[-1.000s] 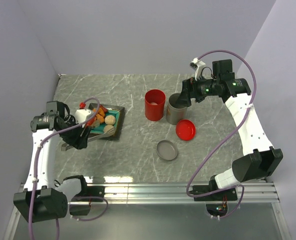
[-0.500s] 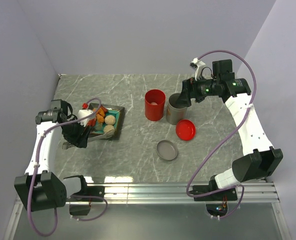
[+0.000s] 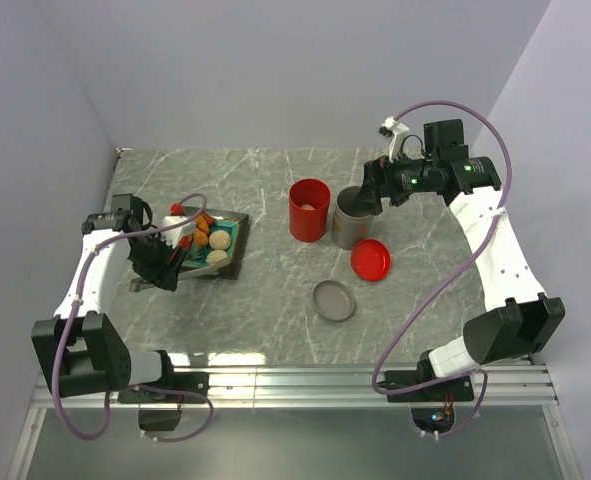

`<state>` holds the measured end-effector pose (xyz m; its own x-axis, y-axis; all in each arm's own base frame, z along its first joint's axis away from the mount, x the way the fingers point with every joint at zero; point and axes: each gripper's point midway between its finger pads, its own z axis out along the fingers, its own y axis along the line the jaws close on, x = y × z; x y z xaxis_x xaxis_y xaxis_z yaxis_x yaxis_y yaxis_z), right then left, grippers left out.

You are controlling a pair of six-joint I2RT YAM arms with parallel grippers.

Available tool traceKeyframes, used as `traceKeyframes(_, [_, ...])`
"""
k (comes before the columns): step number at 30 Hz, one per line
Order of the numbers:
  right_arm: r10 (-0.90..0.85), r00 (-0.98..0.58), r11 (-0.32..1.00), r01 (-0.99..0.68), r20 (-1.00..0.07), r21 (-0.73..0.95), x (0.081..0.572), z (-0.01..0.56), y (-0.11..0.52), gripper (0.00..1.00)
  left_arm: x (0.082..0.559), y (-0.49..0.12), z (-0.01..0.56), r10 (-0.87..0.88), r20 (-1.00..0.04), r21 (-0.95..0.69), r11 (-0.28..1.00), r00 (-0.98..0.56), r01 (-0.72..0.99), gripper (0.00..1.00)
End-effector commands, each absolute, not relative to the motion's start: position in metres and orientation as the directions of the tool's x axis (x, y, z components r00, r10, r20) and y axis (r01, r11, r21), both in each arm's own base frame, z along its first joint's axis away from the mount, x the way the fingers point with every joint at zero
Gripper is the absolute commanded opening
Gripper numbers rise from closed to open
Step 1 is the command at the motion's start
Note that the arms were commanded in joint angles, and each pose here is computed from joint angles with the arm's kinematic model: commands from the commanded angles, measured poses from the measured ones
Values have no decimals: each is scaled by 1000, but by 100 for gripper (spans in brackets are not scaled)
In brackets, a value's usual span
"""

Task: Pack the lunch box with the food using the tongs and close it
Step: Pick up the food using the clamp, then place the food into the lunch box

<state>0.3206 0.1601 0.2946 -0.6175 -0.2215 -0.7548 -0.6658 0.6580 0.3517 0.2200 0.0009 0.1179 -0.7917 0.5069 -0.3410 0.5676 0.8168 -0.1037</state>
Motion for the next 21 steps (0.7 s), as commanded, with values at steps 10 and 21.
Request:
traceKeyframes(10, [-222, -590, 649, -684, -776, 334, 321, 305, 159, 100, 228, -10, 138, 522, -402, -84, 797, -753, 598, 38])
traceKeyframes(21, [-208, -598, 647, -678, -774, 350, 325, 308, 162, 100, 262, -59, 239, 490, -604, -65, 755, -628, 652, 34])
